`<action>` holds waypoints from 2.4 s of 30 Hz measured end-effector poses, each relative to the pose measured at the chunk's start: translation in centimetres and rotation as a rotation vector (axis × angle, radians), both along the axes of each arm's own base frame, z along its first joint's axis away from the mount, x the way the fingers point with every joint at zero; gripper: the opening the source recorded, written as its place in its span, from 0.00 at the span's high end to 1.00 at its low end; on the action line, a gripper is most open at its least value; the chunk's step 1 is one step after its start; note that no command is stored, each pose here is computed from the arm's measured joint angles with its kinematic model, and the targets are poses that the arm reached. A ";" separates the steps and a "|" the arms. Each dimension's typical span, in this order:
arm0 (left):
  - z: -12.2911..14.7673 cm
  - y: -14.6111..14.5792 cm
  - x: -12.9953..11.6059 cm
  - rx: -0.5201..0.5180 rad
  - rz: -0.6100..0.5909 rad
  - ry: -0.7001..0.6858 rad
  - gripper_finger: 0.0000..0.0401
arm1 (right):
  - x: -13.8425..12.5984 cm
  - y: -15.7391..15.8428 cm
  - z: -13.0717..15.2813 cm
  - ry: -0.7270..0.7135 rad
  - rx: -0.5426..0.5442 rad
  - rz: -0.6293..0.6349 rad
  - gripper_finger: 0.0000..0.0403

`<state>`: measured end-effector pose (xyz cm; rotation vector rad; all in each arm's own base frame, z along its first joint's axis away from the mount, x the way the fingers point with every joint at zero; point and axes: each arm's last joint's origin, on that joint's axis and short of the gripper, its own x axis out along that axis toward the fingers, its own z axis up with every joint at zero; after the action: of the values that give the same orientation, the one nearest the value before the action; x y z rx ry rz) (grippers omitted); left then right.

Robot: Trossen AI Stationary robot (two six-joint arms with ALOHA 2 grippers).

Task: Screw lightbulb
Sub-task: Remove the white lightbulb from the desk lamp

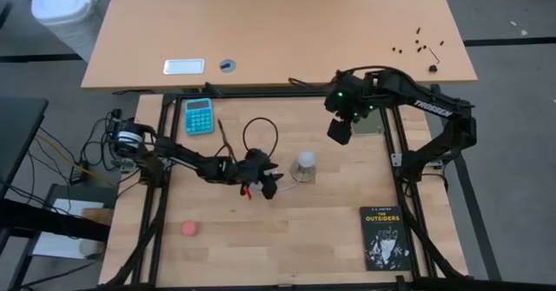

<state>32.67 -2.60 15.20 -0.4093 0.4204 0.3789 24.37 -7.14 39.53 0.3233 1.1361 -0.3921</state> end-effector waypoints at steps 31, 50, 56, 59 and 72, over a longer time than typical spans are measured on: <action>-3.0 1.0 10.4 0.271 0.070 0.023 0.36 | -0.1 1.4 -4.2 -0.036 0.052 0.143 0.37; -3.3 1.2 10.3 0.249 0.070 0.045 0.53 | -0.2 1.9 -7.1 -0.095 0.120 0.183 0.37; -3.3 1.2 10.3 0.247 0.069 0.046 0.54 | -0.2 1.6 -7.0 -0.102 0.124 0.172 0.37; -3.3 1.2 10.3 0.247 0.069 0.046 0.54 | -0.2 1.6 -7.0 -0.104 0.130 0.176 0.37; -3.3 1.2 10.3 0.242 0.069 0.044 0.54 | -0.3 1.0 -8.6 -0.084 0.257 0.069 0.28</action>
<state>42.93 -1.41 11.92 -0.1802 0.3986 0.5007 24.02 -6.11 30.97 0.5193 1.1134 -0.1695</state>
